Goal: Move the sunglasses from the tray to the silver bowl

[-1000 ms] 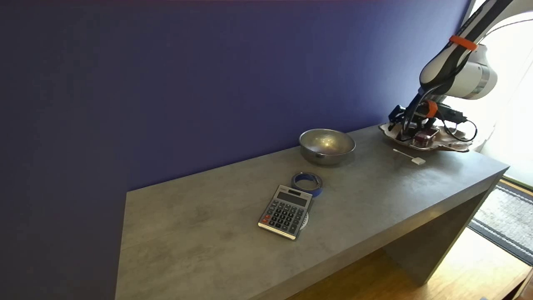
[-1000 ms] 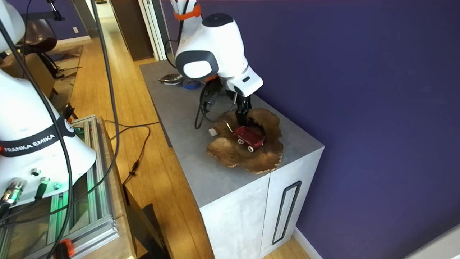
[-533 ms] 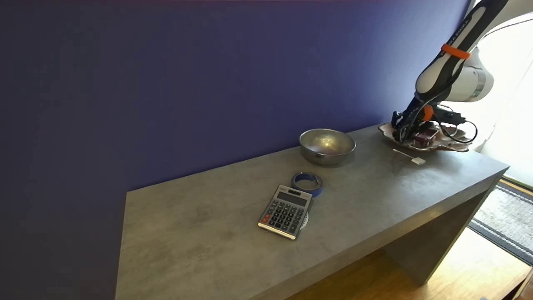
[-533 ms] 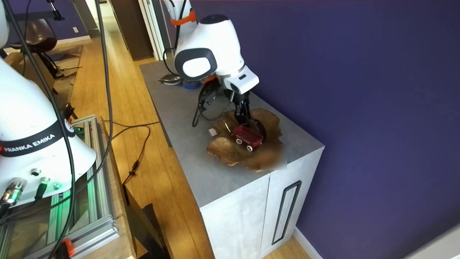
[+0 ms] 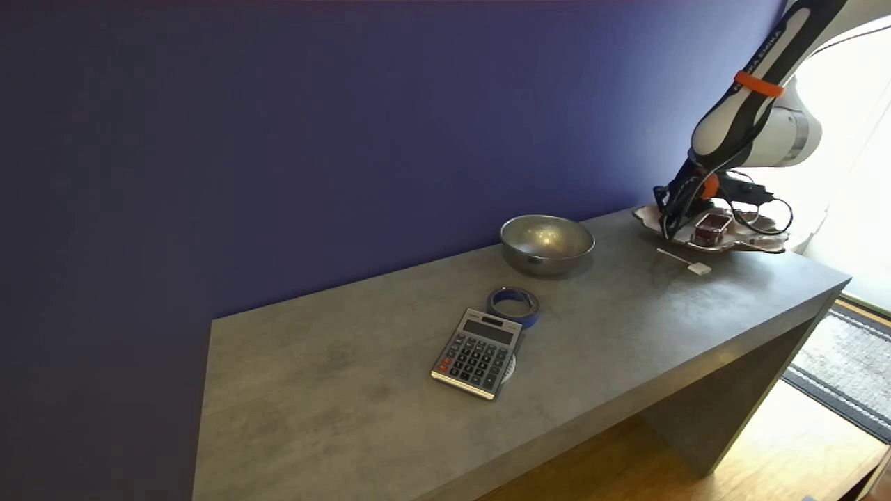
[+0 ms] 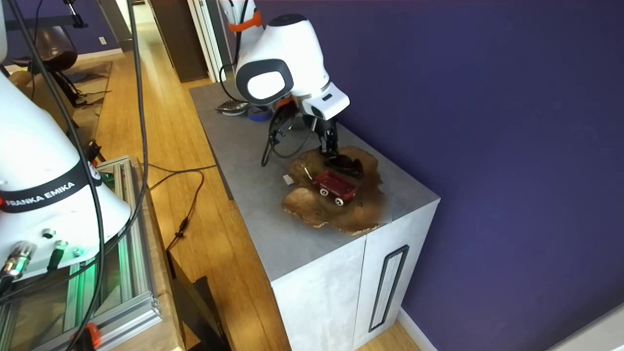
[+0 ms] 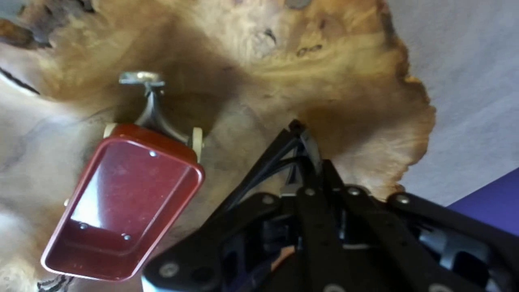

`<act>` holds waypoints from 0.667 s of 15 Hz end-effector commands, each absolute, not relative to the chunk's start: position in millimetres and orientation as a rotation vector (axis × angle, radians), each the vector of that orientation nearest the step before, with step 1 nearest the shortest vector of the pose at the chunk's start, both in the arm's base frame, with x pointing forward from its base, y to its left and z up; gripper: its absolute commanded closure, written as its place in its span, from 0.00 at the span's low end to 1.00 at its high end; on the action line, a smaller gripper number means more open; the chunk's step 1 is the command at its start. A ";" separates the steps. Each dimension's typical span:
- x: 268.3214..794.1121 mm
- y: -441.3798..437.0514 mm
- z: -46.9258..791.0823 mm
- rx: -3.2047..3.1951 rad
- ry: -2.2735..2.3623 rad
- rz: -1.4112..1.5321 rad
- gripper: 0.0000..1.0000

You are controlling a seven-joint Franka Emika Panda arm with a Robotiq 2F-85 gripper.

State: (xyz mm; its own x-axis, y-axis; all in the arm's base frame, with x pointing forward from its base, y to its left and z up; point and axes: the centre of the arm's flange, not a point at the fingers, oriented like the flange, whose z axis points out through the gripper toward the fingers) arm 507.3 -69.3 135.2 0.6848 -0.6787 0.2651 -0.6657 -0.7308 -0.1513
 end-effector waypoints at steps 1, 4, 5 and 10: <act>491.3 -62.8 174.3 -2.856 1.073 -0.488 0.99; 472.5 -45.7 218.8 -2.812 0.852 -0.551 0.99; 469.0 -35.2 234.7 -2.791 0.789 -0.568 0.99; 467.0 78.1 288.7 -2.711 0.463 -0.577 0.99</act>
